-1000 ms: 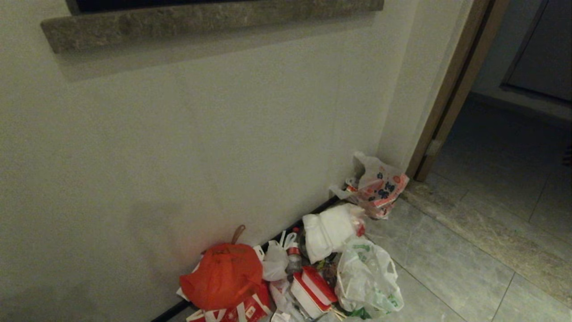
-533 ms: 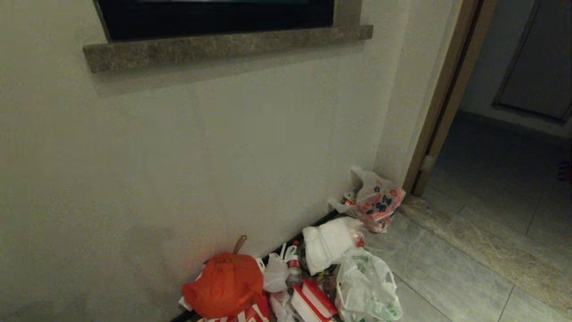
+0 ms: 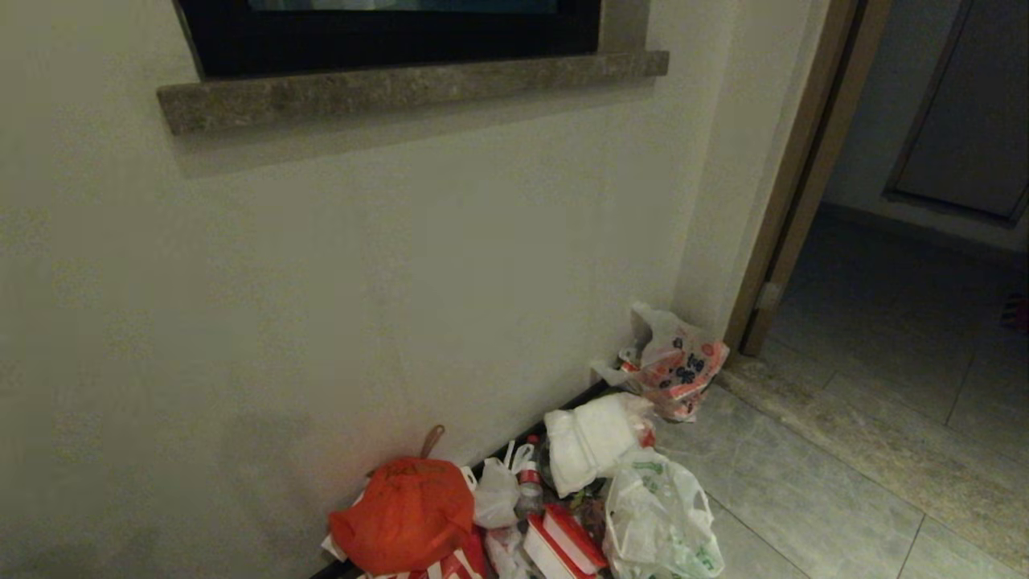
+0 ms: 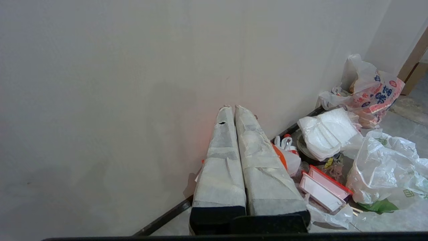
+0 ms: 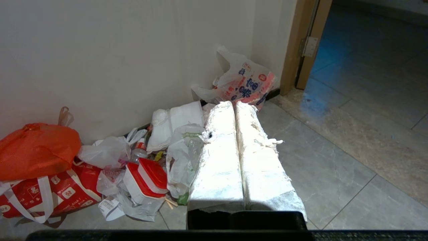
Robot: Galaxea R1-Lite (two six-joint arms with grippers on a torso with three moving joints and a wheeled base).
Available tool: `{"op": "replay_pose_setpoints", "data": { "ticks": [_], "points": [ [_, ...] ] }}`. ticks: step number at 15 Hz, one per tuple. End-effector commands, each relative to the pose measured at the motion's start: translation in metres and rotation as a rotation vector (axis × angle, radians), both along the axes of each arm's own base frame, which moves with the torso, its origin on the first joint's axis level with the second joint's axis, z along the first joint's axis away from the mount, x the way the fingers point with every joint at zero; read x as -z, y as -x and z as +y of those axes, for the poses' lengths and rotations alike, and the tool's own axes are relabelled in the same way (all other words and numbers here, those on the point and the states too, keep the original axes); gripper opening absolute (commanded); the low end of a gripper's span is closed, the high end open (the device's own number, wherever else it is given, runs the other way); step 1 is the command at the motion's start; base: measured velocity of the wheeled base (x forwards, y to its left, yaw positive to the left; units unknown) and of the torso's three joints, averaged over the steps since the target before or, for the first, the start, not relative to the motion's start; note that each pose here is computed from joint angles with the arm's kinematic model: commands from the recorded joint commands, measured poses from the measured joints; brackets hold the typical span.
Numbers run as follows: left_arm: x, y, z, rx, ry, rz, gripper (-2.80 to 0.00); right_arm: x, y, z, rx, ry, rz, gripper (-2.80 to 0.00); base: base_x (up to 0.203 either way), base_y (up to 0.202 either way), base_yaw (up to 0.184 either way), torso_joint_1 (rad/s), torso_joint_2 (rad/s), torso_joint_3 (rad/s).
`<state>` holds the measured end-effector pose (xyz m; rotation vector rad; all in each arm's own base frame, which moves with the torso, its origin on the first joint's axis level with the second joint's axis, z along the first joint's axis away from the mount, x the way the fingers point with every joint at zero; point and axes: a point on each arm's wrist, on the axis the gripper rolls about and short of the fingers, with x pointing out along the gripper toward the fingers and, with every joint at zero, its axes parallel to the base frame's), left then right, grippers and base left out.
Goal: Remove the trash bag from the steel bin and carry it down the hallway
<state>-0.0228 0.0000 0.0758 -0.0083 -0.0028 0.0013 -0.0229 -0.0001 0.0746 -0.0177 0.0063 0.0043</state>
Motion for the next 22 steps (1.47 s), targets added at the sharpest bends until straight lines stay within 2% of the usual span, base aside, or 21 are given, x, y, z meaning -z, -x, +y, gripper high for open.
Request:
{"op": "replay_pose_setpoints", "data": {
  "ticks": [1,22],
  "points": [
    [0.0,0.0001,0.0,0.0,0.001,-0.002,-2.8,-0.0001,-0.0001,0.0,0.0,0.001,0.001,-2.8,0.0,0.0,0.0,0.0,0.0,0.0],
    [0.0,0.0001,0.0,0.0,-0.001,-0.002,-2.8,-0.0002,-0.0001,0.0,0.0,0.001,0.0,-2.8,0.0,0.0,0.0,0.0,0.0,0.0]
  ]
}}
